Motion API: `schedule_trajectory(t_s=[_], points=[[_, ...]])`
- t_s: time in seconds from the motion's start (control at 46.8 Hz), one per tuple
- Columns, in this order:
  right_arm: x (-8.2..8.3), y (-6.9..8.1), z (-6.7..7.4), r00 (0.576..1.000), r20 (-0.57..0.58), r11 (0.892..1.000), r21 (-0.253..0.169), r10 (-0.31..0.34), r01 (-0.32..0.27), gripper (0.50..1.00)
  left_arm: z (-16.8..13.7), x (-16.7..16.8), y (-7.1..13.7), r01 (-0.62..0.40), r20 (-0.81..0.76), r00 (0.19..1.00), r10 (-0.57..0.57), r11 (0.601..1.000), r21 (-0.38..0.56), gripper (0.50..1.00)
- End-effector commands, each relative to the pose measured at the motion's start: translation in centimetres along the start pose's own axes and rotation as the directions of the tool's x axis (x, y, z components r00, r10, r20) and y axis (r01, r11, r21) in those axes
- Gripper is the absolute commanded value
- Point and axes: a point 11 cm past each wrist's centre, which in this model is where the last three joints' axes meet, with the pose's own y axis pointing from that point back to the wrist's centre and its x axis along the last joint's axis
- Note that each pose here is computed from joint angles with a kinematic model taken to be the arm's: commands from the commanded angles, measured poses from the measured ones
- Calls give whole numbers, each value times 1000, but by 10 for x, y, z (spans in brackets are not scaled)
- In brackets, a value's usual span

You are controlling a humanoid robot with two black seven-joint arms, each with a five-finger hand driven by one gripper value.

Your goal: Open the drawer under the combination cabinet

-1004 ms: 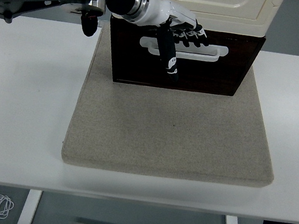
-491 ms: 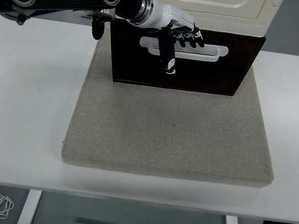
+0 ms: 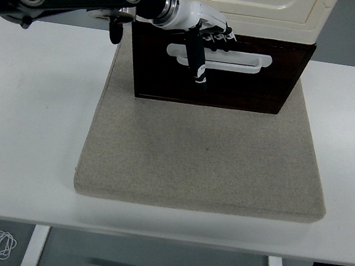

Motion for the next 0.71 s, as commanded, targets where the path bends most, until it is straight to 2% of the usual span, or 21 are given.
schedule_trajectory(t_s=[0.0, 0.684], points=[[0, 0, 0, 1000, 0, 1000, 0, 0, 0, 926, 2, -1, -1, 3, 2, 1000, -3, 1000, -2, 1000], [0, 0, 0, 1000, 0, 1000, 0, 0, 0, 926, -6, -7, -10, 15, -21, 1000, -14, 1000, 11, 1000]])
